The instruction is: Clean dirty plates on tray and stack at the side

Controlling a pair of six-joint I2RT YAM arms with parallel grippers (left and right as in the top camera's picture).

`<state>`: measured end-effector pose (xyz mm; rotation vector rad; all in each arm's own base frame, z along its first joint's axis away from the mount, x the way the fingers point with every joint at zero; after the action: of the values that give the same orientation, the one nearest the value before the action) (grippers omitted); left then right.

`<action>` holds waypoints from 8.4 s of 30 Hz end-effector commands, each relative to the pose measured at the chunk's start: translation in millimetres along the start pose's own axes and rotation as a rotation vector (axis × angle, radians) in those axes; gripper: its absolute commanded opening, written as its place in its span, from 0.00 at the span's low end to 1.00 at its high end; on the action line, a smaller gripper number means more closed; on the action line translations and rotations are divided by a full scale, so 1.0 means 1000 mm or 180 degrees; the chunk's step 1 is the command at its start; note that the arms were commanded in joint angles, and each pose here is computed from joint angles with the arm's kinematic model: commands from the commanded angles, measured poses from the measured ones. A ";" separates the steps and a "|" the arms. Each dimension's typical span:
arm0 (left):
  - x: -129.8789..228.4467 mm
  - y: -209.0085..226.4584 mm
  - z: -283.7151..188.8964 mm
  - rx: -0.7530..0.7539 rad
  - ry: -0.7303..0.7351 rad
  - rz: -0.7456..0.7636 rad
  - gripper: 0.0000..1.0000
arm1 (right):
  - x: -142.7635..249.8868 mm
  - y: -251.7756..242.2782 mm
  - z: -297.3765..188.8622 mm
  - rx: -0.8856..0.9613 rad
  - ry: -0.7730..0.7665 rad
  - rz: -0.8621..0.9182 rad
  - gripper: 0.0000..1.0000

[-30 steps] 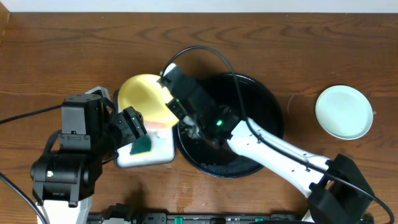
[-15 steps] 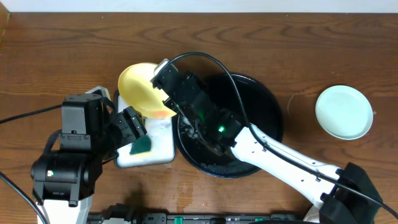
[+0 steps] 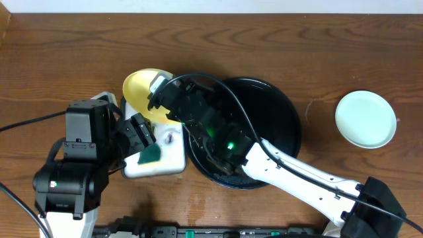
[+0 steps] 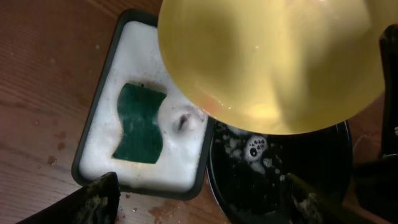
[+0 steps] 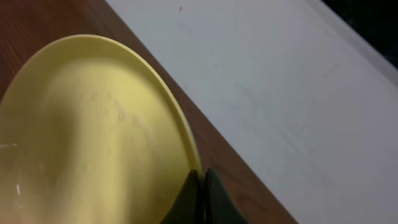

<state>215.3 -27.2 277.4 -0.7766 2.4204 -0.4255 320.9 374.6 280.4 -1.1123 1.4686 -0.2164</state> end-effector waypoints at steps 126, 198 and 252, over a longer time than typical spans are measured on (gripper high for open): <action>-0.003 -0.003 -0.005 0.0051 -0.0028 0.0013 0.83 | 0.350 -0.239 -0.210 0.0343 0.1527 0.4903 0.51; -0.003 -0.003 -0.005 0.0051 -0.0028 0.0013 0.83 | 0.293 -0.033 -0.212 0.0881 -0.0228 0.1605 0.99; 0.025 0.059 0.075 0.1308 -0.2783 0.0973 0.84 | 0.293 -0.033 -0.212 0.0880 -0.0227 0.1605 0.99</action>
<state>217.1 -6.5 177.7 -0.3125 1.5389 -0.3593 209.8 51.2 162.8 -0.5034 1.5493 -0.0139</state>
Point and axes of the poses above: each gripper's point midway between its finger pads, its own z axis out along the fingers, its own y axis along the line the jaws close on, x = y × z, the point moved 3 cm from there along -z, back along the fingers, and after that the axes turned 12 degrees about -z, right-handed, at the moved point
